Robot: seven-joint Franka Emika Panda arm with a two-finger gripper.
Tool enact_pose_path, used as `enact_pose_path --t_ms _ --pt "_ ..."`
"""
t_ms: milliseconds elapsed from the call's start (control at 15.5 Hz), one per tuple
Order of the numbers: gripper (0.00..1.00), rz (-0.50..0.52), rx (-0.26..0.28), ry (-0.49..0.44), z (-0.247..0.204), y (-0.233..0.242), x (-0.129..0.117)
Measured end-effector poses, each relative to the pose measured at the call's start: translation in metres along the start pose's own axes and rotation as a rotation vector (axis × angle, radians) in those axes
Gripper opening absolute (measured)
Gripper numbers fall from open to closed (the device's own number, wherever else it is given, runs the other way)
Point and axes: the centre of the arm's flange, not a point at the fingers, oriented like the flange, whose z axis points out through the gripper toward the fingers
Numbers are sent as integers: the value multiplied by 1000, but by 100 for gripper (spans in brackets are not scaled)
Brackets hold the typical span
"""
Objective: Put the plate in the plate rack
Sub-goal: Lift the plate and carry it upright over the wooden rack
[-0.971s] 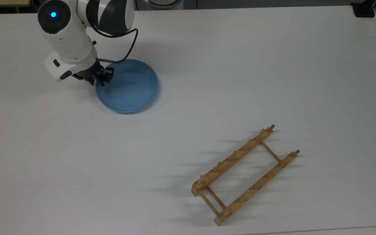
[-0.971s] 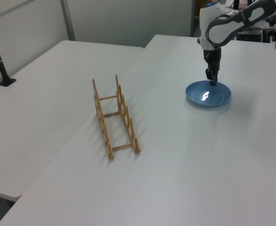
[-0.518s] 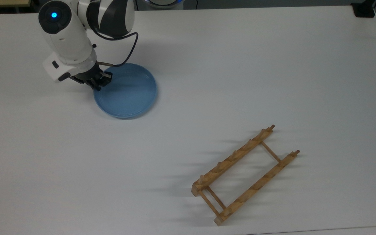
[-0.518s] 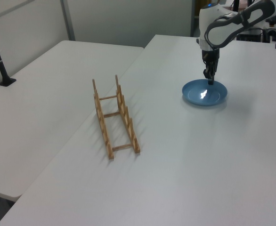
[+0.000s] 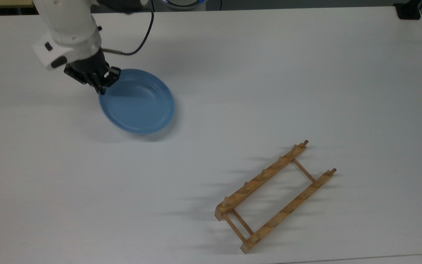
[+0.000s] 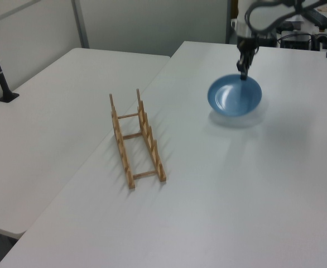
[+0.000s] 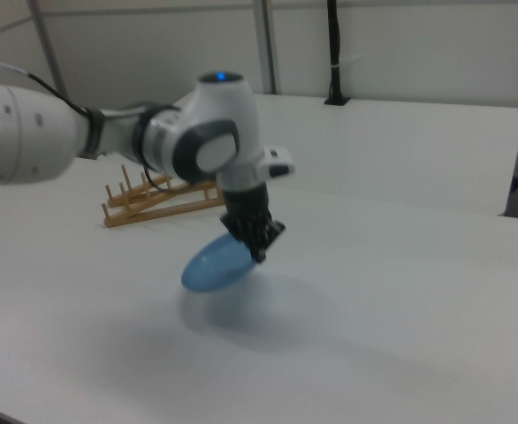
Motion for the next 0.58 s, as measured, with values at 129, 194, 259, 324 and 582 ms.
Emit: enact_pose_path --t_ms 129,194,259,324,582 --pt "5 -23 10 63 -45 -18 5" --pt "5 -36 11 100 -67 -30 6" --pt "5 -45 14 136 -88 -44 7" --pt "5 -50 18 173 -109 -60 8" --pt "5 -73 15 304 -182 -140 7"
